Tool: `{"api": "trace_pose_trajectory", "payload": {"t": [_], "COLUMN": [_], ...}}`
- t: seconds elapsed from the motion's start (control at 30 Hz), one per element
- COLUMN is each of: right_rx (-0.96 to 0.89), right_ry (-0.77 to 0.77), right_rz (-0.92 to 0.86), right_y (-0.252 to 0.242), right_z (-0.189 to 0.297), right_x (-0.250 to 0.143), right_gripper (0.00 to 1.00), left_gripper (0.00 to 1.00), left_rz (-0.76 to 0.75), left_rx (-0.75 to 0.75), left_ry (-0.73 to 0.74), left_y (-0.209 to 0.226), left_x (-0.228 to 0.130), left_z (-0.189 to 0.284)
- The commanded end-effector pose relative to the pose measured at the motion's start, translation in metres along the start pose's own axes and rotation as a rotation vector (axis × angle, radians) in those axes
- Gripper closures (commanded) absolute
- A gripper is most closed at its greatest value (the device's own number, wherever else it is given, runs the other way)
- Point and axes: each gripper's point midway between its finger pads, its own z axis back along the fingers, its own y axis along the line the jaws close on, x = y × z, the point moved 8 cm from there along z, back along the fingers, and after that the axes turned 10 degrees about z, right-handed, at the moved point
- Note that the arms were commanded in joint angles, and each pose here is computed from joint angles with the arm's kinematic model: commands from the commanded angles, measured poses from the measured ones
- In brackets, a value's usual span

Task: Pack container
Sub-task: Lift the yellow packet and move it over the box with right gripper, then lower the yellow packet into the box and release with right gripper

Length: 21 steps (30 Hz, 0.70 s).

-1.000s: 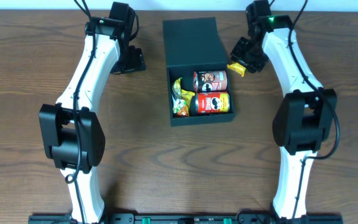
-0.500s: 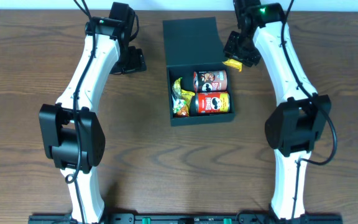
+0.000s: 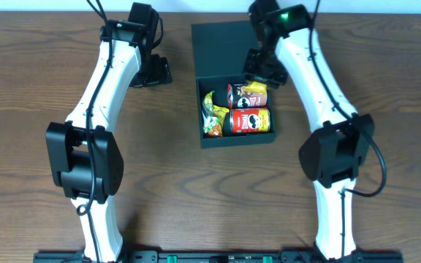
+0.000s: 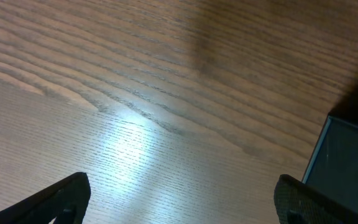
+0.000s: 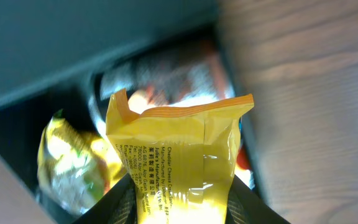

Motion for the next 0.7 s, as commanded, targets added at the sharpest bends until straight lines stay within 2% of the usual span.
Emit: {"api": "trace_pose_trajectory", "payload": {"t": [0.0,0.33,0.5,0.67], "right_rx": [0.025,0.033,0.07,0.074], "right_ry": [0.015,0.027,-0.037,-0.074], "right_rz": [0.077,0.207,0.279,0.299], "right_y": [0.021,0.061,0.077,0.081], "right_z": [0.001,0.0,0.0,0.0], "right_x": [-0.01,-0.036,-0.033,-0.029], "right_gripper": [0.62,0.59,0.53,0.54], "left_gripper": [0.05,0.05,0.04,0.05], "left_rz": [-0.014,-0.015,-0.015,-0.015], "left_rx": [-0.006,-0.006,-0.007,-0.006], "left_ry": [-0.008,-0.008,-0.009,-0.01], "left_y": [0.0,0.0,0.0,0.0], "left_x": [0.002,0.002,0.002,0.002], "left_z": [0.004,0.004,0.004,0.004]}}
